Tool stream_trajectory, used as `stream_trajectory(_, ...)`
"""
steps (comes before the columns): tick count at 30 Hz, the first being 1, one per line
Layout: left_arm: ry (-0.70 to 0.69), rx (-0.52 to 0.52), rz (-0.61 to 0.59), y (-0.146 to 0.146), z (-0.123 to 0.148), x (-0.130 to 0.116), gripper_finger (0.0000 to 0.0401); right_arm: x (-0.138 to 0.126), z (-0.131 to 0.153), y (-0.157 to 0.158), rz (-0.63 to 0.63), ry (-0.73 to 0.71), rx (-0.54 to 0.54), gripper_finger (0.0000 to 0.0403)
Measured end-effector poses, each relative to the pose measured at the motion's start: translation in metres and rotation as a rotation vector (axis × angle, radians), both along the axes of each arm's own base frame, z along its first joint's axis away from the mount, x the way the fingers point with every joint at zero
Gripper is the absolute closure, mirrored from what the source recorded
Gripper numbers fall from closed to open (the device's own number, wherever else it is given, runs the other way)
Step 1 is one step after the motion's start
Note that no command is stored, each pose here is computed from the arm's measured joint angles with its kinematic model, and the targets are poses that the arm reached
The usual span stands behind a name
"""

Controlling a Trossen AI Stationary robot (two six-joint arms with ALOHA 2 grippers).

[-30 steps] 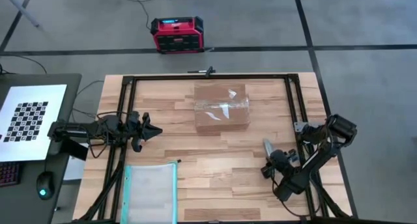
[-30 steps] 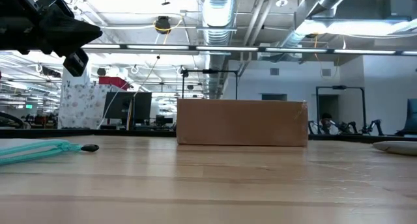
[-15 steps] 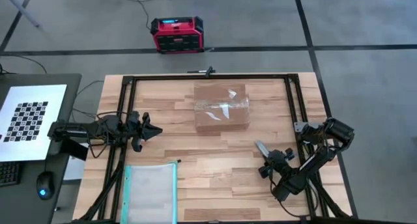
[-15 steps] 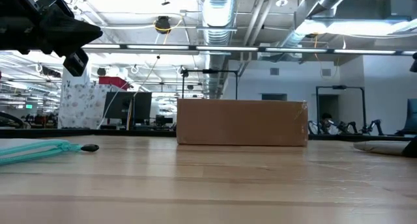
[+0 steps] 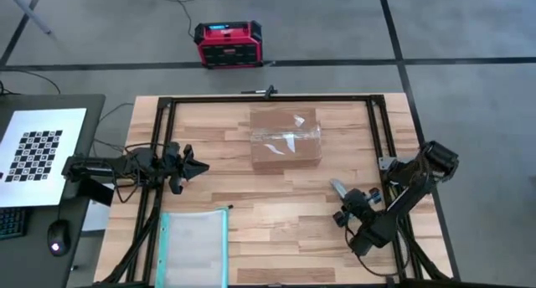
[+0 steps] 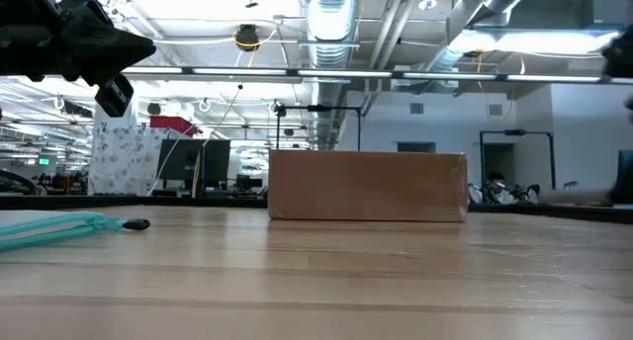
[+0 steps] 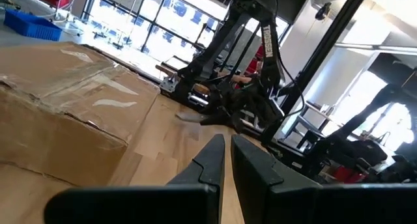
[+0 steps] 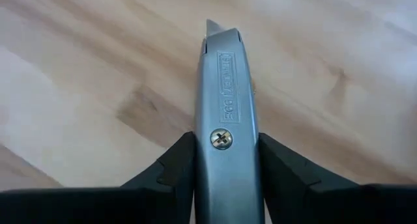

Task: Unpack boxes
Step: Open the cardboard box using the gray cutter

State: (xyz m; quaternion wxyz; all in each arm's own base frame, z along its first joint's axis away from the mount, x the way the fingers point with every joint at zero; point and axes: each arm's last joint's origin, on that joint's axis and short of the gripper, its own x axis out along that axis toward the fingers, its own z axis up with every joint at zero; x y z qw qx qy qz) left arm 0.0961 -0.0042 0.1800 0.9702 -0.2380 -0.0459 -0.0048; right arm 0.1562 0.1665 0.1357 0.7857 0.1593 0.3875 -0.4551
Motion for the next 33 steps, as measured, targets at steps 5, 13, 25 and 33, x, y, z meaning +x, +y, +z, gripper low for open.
stream_trajectory(5, -0.015, -0.022, -0.002, 0.0, 0.001, 0.0, 0.0388, 0.003, 0.028, -0.013, 0.077, -0.009, 0.035, 0.0279)
stream_trajectory(13, -0.028, 0.025, 0.007, 0.0, 0.013, -0.002, 0.0388, 0.002, 0.082, -0.051, 0.192, -0.106, 0.026, 0.0279)
stream_trajectory(25, 0.223, 0.332, 0.193, 0.008, 0.084, 0.044, 0.0388, 0.002, 0.12, -0.115, 0.148, -0.137, -0.091, 0.0279)
stream_trajectory(33, 0.548, 0.395, 0.271, 0.045, 0.104, 0.128, 0.0388, 0.004, 0.128, -0.144, 0.119, -0.076, -0.135, 0.0279)
